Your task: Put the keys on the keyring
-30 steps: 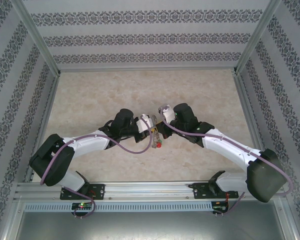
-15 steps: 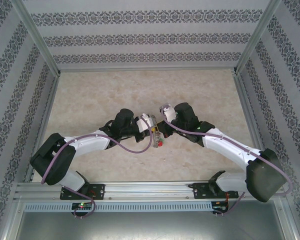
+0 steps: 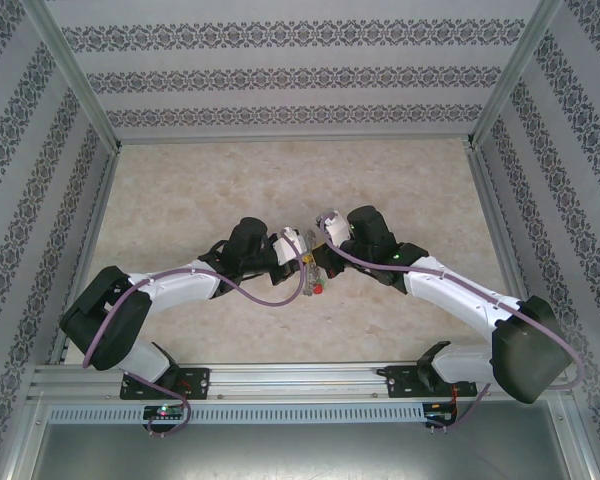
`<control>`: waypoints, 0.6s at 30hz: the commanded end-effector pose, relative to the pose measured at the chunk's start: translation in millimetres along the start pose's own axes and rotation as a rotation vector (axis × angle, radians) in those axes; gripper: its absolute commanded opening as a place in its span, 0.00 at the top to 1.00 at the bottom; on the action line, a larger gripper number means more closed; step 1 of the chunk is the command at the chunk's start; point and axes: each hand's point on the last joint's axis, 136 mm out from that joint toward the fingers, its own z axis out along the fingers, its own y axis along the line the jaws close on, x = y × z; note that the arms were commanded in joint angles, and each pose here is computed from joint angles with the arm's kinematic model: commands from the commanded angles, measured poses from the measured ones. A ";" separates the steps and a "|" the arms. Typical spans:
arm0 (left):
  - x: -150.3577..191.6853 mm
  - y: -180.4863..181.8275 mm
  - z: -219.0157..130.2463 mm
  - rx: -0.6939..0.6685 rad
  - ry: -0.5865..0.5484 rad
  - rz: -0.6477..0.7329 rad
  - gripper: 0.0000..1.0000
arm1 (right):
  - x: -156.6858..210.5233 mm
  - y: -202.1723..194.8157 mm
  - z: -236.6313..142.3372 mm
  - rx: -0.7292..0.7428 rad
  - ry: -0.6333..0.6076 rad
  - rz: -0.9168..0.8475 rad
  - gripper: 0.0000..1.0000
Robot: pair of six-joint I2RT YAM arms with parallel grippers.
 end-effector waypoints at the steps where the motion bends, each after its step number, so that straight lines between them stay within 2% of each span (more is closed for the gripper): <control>1: -4.8 5.1 -3.1 -0.013 -0.015 0.001 1.00 | -4.6 -2.8 -0.4 0.033 -0.003 -0.020 1.00; 5: -6.4 4.4 -3.6 -0.011 -0.031 0.000 1.00 | 6.5 -22.9 2.0 0.091 0.035 0.047 1.00; 18: -6.2 3.6 -3.2 -0.022 -0.076 -0.035 1.00 | 6.6 -33.2 2.7 0.117 0.020 0.089 1.00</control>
